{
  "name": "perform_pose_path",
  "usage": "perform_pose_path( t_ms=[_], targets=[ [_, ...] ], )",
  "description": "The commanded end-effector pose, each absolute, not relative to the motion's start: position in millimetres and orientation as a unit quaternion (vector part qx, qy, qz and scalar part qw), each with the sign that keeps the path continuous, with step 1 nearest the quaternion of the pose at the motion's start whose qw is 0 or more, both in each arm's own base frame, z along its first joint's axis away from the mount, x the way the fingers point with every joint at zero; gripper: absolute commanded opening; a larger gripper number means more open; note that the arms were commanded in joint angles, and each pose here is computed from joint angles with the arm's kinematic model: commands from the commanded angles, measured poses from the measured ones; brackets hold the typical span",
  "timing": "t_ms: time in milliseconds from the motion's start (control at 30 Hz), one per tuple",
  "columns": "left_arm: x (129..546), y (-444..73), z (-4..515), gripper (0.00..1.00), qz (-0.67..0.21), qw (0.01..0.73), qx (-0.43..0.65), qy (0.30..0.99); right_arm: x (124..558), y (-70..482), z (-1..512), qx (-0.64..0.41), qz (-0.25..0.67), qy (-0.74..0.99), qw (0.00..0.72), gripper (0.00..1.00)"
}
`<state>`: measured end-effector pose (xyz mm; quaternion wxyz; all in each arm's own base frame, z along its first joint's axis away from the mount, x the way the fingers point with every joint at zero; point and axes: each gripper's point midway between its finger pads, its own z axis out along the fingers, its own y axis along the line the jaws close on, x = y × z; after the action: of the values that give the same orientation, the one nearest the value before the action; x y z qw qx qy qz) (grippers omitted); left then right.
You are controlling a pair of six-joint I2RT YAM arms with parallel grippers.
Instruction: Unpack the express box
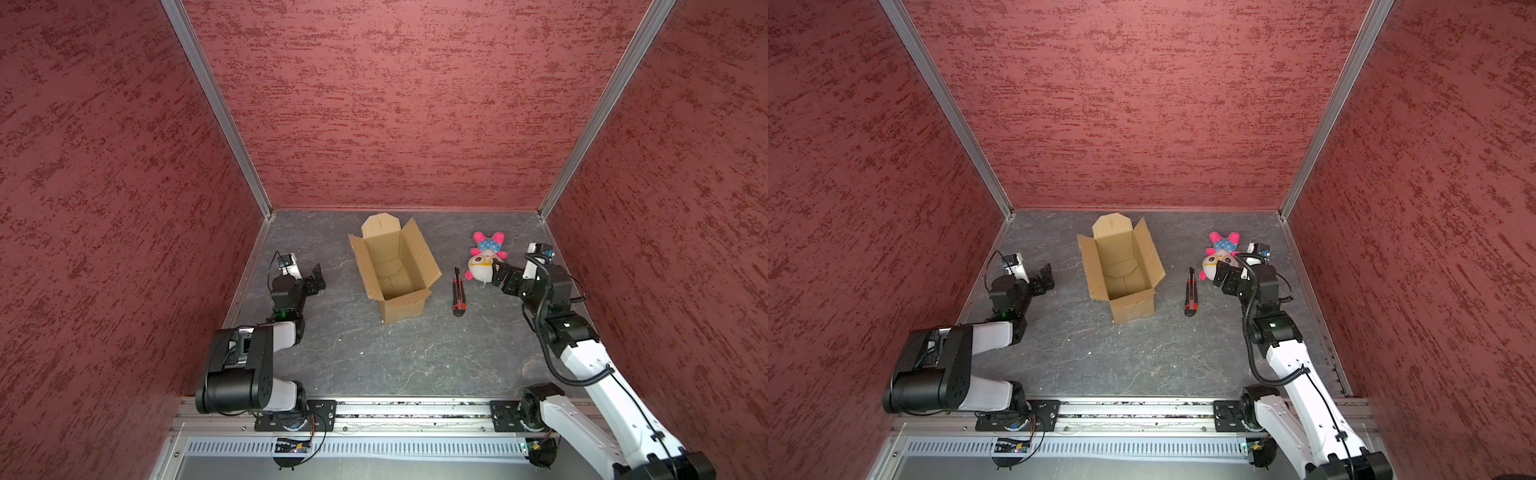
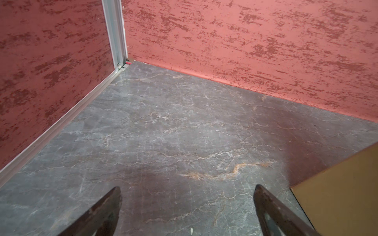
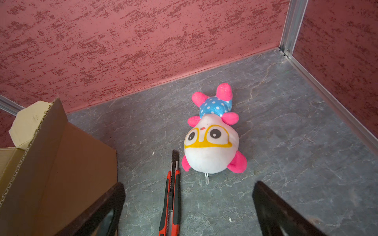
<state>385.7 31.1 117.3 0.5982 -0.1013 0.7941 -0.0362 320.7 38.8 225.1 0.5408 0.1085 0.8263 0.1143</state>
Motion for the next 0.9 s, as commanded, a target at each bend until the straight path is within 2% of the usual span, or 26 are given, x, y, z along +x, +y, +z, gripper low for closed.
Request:
perform_pose_path(
  t_ms=[0, 567, 867],
  targets=[
    [391, 19, 124, 1.00, -0.051, 0.619, -0.058, 0.782, 323, 35, 232, 0.116, 0.110, 0.805, 0.571, 0.99],
    [402, 4, 113, 1.00, -0.037, 0.605, -0.027, 0.795, 330, 15, 204, 0.124, 0.038, 0.805, 0.579, 0.99],
    [402, 4, 113, 1.00, -0.036, 0.605, -0.027, 0.795, 331, -10, 196, 0.122, -0.048, 0.780, 0.612, 0.99]
  ],
)
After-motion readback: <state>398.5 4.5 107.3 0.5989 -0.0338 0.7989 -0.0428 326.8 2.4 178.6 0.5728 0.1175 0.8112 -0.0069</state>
